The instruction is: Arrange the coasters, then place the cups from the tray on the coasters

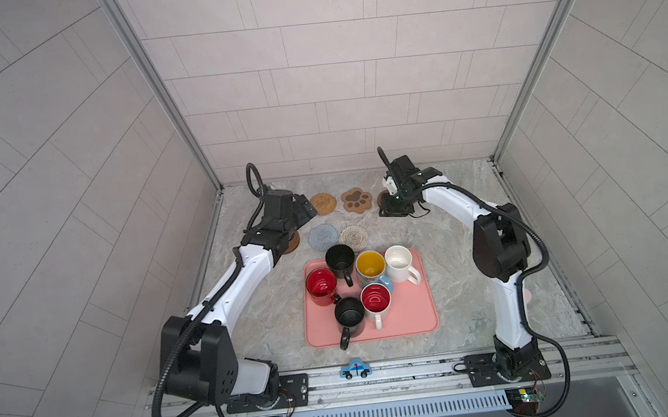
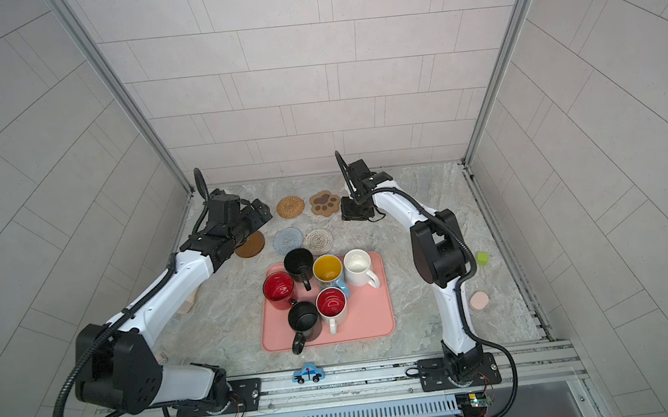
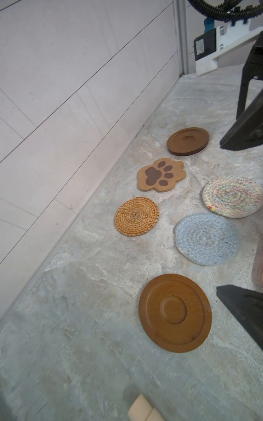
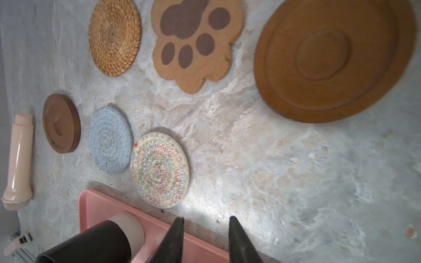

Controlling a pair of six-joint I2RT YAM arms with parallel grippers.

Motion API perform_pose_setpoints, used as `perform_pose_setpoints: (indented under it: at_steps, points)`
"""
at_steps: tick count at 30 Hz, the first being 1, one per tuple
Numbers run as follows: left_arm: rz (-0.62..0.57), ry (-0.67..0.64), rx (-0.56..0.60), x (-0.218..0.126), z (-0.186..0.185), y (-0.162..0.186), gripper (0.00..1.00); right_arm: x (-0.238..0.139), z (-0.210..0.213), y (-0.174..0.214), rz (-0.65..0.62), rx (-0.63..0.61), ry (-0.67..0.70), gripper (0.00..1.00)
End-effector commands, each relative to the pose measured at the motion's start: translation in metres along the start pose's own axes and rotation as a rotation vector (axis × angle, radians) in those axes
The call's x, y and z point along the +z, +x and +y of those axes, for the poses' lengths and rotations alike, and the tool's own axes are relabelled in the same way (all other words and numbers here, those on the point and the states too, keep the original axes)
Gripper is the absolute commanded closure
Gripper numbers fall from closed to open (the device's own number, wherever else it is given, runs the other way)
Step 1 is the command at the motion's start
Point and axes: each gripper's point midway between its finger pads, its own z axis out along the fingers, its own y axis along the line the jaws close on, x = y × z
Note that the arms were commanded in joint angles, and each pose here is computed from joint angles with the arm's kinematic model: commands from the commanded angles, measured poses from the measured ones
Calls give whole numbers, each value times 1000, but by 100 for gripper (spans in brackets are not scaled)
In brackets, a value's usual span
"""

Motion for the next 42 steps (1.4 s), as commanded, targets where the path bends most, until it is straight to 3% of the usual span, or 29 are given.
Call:
perform_pose_setpoints:
  at_steps: [1,7,20,28,34,42]
  points:
    - [-90,-86,-9,7,9,-25,0,15,4,26,153,-109,44,64]
    - [-55,-89,-30,33,5,-28,0,40,24,50,289,-267,30,63]
    - [-18,-118,-22,42,11,-21,0,75,57,48,307,-309,-100,63]
    - [-2,-126,-31,36,20,-15,0,103,53,48,314,-335,-86,63]
    - [-8,-128,-39,33,24,-16,0,108,20,41,297,-305,83,66]
    - [-15,-122,-48,38,29,-12,0,81,-55,64,436,-219,359,68]
